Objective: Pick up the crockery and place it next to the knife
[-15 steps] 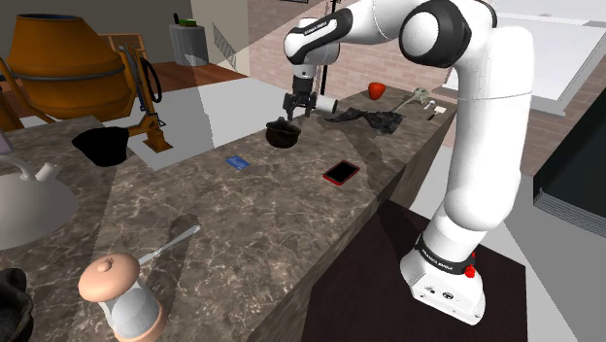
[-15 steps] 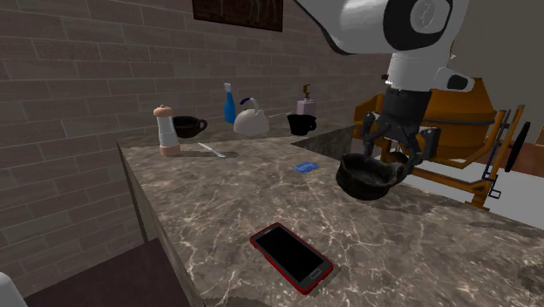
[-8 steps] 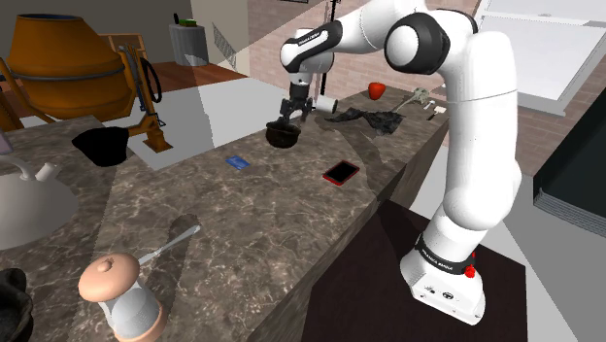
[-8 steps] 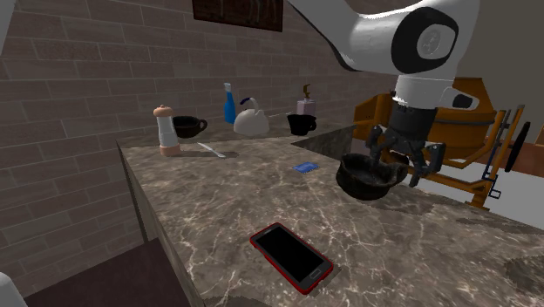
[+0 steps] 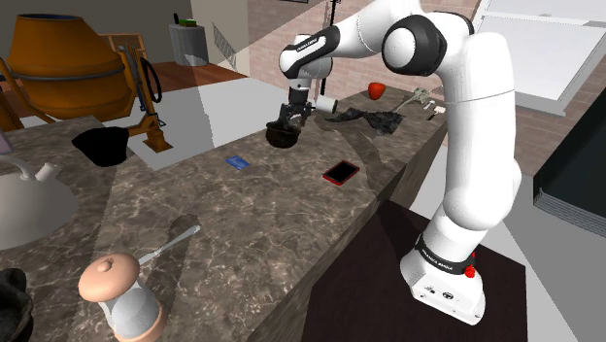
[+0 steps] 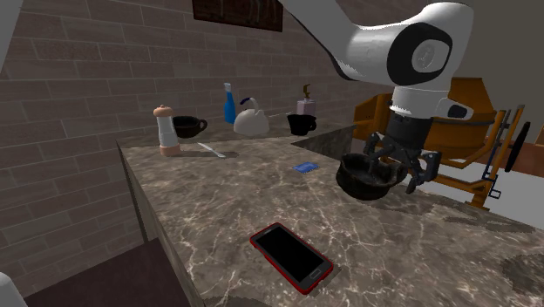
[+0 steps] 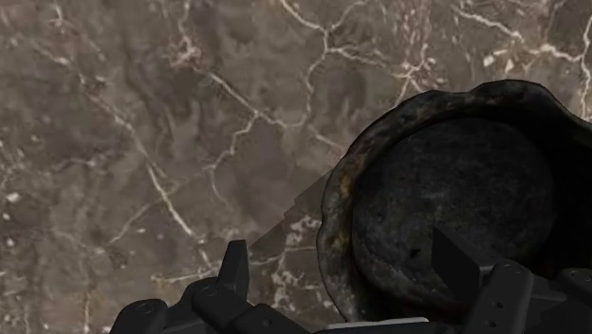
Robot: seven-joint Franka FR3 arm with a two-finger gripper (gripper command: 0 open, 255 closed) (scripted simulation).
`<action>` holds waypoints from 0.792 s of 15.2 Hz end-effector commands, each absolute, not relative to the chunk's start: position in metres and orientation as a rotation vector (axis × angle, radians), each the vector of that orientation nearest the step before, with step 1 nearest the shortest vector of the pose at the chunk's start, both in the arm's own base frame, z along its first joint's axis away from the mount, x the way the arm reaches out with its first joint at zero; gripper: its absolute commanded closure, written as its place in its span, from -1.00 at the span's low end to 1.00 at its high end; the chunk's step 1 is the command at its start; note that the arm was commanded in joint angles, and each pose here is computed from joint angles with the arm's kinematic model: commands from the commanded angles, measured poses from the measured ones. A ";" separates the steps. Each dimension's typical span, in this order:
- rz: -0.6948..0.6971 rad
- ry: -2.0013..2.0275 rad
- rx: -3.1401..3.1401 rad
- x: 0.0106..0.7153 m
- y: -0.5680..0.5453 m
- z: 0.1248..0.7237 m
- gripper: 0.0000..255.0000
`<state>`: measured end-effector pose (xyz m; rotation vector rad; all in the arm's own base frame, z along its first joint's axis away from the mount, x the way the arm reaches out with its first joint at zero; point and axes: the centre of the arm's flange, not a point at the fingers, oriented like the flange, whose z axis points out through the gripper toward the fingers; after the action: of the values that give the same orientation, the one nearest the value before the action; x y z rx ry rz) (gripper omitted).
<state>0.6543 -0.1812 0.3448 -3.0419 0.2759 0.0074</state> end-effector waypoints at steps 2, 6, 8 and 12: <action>0.007 0.276 -3.042 0.654 -0.181 0.345 -1.00; 0.007 0.276 -3.042 0.654 -0.181 0.345 1.00; 0.007 0.276 -3.042 0.654 -0.181 0.345 1.00; 0.007 0.276 -3.042 0.654 -0.181 0.345 1.00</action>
<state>0.6545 -0.1813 0.3458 -3.0421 0.2765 0.0047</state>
